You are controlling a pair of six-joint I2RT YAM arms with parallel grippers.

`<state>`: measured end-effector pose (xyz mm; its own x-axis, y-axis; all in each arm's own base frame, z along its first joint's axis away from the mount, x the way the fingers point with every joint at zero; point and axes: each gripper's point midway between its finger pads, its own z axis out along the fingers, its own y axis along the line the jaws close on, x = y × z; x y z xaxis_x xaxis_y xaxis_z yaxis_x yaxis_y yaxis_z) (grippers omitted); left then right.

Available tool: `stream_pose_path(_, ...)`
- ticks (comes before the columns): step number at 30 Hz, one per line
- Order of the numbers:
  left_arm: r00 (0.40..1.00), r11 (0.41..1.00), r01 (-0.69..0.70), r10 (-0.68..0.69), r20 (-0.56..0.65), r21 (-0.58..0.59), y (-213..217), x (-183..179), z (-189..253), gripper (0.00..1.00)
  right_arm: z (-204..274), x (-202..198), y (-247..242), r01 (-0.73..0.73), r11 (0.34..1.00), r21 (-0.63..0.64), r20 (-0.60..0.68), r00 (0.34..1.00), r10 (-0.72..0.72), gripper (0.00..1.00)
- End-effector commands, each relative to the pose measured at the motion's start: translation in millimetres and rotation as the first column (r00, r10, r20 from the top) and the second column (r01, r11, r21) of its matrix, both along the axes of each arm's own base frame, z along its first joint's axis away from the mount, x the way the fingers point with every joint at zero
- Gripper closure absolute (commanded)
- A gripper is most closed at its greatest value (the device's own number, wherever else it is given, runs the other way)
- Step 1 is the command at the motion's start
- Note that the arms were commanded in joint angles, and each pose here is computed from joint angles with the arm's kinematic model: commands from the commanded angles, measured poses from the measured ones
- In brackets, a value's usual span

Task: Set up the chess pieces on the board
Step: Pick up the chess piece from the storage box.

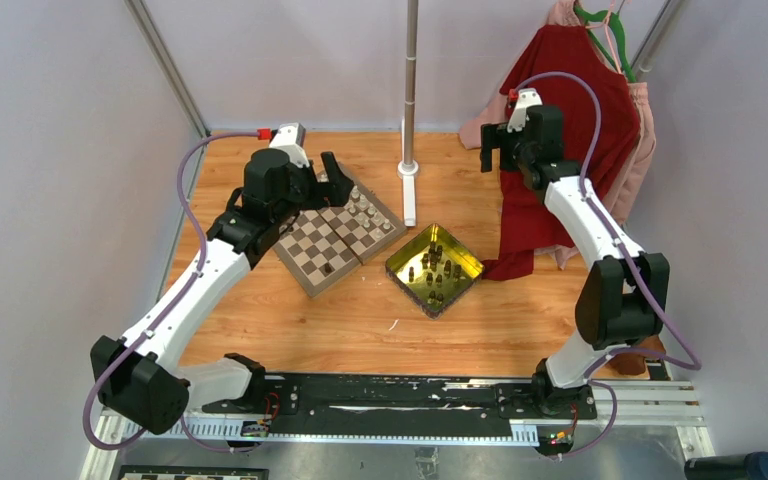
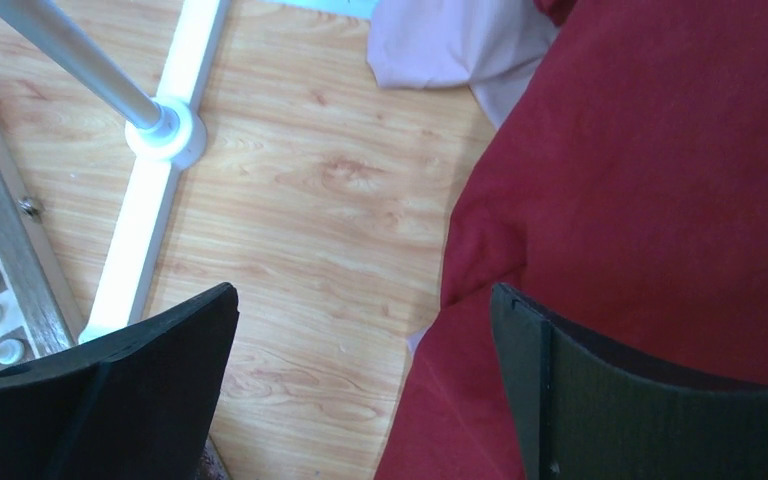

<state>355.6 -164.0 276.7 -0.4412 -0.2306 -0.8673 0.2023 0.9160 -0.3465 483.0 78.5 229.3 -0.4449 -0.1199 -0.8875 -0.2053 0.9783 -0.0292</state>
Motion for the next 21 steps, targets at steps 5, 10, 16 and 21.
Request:
stream_pose_path(5,0.940,0.933,0.324,-0.298,0.167,-0.156,-56.5,-22.4,26.8,0.00,29.2,-5.2,9.0,-0.045,0.967,0.252,0.102,0.995,0.020,0.00)
stream_pose_path(10,0.915,0.918,0.394,-0.386,0.120,-0.048,-71.8,-33.8,7.7,0.00,23.6,-11.5,10.6,-0.089,0.958,0.273,0.084,0.994,0.068,0.07)
stream_pose_path(16,0.874,0.859,0.485,-0.475,-0.097,0.166,-108.9,-55.8,-46.0,0.02,6.9,-18.1,-10.0,0.023,0.981,0.193,-0.002,1.000,-0.023,0.12)
stream_pose_path(21,0.829,0.776,0.556,-0.490,-0.270,0.298,-137.6,-66.1,-94.5,0.15,-8.4,-26.4,-35.2,0.145,0.984,0.105,-0.065,0.988,-0.139,0.13)
